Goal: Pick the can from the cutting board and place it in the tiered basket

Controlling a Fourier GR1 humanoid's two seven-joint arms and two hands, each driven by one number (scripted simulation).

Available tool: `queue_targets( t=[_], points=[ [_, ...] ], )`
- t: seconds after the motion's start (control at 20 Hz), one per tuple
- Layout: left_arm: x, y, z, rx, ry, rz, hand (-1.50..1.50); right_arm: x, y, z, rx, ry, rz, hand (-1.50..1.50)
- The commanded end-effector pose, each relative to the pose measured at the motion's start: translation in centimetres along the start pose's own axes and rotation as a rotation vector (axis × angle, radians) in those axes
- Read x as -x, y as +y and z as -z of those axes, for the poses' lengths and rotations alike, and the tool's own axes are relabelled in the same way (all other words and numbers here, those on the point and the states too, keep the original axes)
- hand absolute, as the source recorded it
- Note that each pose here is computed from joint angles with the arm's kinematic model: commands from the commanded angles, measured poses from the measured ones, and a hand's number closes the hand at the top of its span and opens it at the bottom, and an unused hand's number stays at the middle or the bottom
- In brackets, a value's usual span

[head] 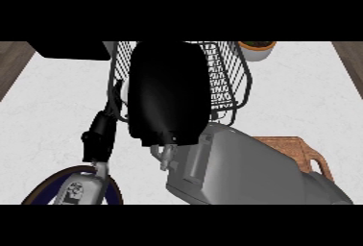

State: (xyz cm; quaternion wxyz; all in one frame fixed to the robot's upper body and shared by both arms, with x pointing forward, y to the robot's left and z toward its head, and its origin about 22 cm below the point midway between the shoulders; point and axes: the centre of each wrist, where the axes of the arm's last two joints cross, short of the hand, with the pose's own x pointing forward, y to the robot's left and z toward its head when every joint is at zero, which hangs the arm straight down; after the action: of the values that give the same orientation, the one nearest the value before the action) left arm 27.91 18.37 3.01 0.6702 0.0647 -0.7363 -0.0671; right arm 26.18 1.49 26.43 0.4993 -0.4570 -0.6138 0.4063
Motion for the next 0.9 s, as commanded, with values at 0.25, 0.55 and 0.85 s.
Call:
queue_targets(
  t=[0.25,0.55,0.85],
  points=[
    [0.2,-0.6,-0.1,-0.012,-0.004,0.001,0.0,-3.4,-1.2,4.5,0.022,0.28,-0.065,1.5],
    [0.2,0.4,-1.1,-0.037,-0.013,0.003,0.0,-2.1,1.1,7.8,0.019,0.258,-0.123,1.5],
    [0.3,0.8,-0.1,-0.032,-0.011,0.001,0.0,0.1,2.5,9.7,-0.029,0.393,0.031,1.5]
  ],
)
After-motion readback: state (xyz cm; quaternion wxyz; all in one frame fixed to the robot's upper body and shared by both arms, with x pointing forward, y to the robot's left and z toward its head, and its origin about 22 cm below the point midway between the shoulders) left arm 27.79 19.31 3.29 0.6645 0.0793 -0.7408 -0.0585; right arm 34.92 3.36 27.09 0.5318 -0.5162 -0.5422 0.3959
